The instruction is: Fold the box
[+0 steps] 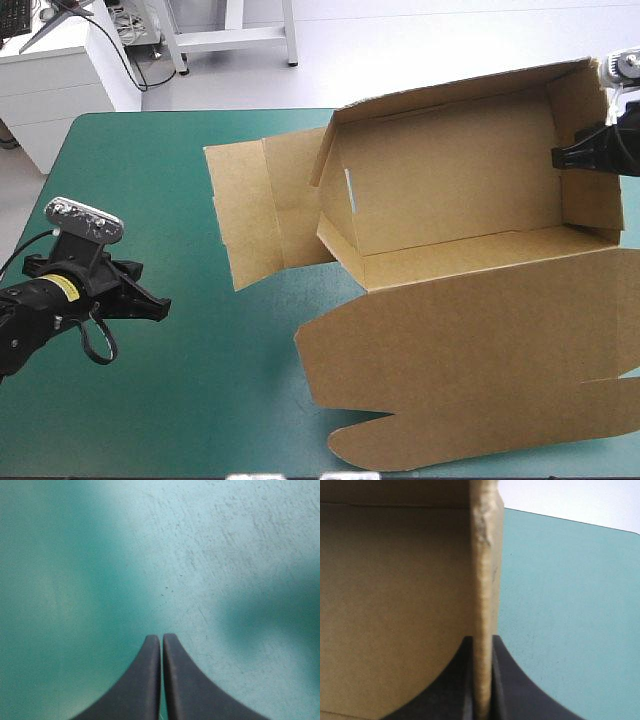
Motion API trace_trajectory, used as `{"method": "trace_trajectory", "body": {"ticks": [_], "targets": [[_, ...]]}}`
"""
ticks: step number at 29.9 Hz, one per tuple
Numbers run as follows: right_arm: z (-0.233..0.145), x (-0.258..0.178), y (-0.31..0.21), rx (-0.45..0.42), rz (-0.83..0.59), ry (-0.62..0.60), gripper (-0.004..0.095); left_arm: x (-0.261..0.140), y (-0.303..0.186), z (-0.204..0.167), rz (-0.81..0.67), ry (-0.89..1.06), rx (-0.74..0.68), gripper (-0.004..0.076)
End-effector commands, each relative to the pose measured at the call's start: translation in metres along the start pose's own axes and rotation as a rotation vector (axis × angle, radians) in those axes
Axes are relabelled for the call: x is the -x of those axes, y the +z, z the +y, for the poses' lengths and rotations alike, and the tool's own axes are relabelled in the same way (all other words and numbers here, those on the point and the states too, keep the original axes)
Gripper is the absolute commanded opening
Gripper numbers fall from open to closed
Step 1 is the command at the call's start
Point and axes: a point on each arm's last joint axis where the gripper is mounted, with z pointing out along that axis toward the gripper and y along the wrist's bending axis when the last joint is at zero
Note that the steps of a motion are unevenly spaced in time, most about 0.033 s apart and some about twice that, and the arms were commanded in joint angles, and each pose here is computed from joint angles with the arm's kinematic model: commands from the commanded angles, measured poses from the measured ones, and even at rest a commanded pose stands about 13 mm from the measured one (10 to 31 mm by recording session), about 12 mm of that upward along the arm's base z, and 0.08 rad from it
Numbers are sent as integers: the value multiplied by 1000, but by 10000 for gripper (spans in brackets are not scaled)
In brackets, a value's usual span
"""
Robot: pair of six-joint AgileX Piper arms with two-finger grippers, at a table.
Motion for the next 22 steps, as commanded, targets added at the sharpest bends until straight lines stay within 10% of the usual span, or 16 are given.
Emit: {"method": "trace_trajectory", "body": {"ticks": [1, 22], "targets": [[14, 4, -24, 56, -86, -5, -19, 12, 2, 6, -64, -18, 32, 18], [25, 8, -25, 176, -135, 31, -19, -7, 89, 57, -222, -317, -341, 17]]}}
